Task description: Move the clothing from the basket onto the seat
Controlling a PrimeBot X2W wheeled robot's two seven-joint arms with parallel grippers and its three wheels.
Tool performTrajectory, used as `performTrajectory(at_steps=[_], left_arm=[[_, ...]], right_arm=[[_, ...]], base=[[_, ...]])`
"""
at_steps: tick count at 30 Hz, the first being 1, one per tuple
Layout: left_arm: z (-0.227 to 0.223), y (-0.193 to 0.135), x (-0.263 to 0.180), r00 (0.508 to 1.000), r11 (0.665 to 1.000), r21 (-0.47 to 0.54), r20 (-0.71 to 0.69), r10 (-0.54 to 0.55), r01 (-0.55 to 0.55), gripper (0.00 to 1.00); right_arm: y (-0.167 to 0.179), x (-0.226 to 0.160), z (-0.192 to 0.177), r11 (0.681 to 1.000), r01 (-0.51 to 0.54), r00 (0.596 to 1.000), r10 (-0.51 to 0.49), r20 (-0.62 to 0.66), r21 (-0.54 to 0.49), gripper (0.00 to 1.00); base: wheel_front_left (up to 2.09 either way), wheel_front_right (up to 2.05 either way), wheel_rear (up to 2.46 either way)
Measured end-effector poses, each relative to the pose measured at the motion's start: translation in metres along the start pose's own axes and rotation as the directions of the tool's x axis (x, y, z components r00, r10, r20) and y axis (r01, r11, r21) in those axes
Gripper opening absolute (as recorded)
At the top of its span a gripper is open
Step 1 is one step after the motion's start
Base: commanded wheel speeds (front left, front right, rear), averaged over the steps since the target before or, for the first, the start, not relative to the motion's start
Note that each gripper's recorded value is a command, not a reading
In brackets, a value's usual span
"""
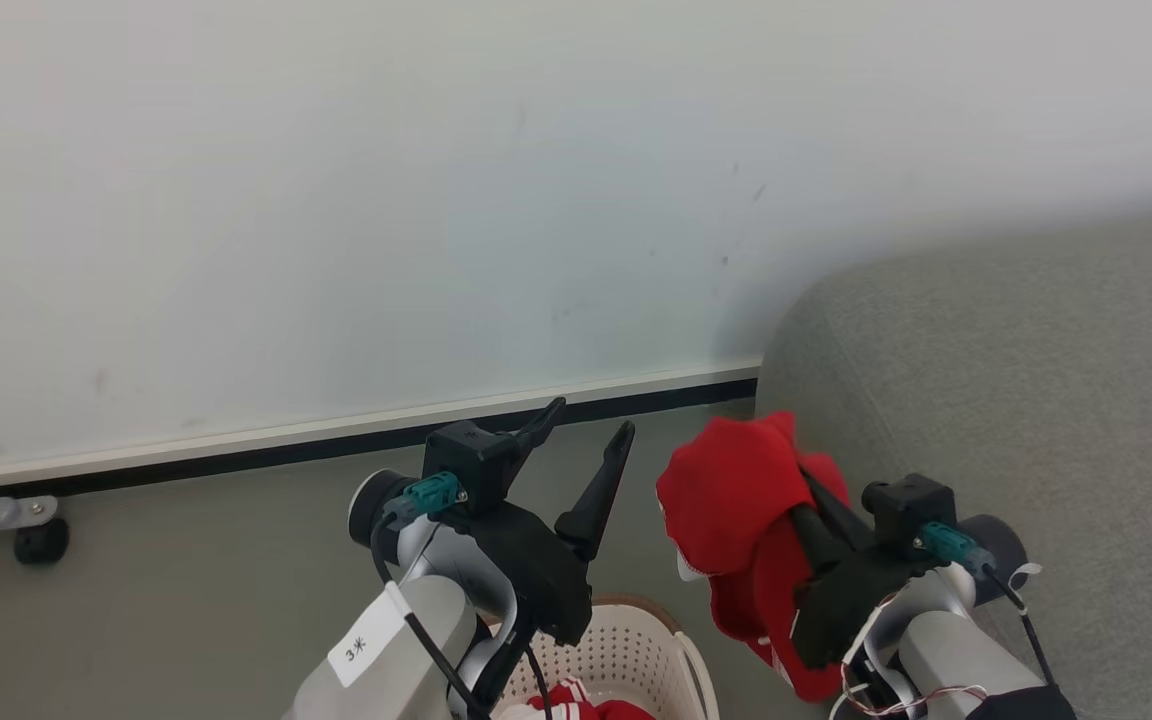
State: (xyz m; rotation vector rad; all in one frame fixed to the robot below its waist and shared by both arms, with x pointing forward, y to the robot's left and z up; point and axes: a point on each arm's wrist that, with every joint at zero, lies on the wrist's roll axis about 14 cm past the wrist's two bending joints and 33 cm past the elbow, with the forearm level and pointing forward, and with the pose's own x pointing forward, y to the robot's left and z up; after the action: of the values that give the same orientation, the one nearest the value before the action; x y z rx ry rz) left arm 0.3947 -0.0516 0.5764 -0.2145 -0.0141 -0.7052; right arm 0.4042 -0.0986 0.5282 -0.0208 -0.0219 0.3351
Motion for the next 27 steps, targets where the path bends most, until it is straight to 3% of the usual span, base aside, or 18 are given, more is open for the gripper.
performTrajectory(at_steps=[15,27], left_arm=[[-0.031,-0.074,0.016,0.974,0.975,-0.04,-0.037,-0.222,0.221,1.0],[-0.059,-0.145,0.022,0.9,0.903,-0.086,-0.084,-0.428,0.422,1.0]], right_arm=[[-0.098,-0.062,0.02,0.959,0.28,0.958,-0.276,0.075,-0.039,0.0],[-0.147,-0.121,0.04,0.895,0.441,0.892,-0.429,0.141,-0.067,0.0]], base=[[0.0,0.0,0.0],[0.0,0.0,0.0]])
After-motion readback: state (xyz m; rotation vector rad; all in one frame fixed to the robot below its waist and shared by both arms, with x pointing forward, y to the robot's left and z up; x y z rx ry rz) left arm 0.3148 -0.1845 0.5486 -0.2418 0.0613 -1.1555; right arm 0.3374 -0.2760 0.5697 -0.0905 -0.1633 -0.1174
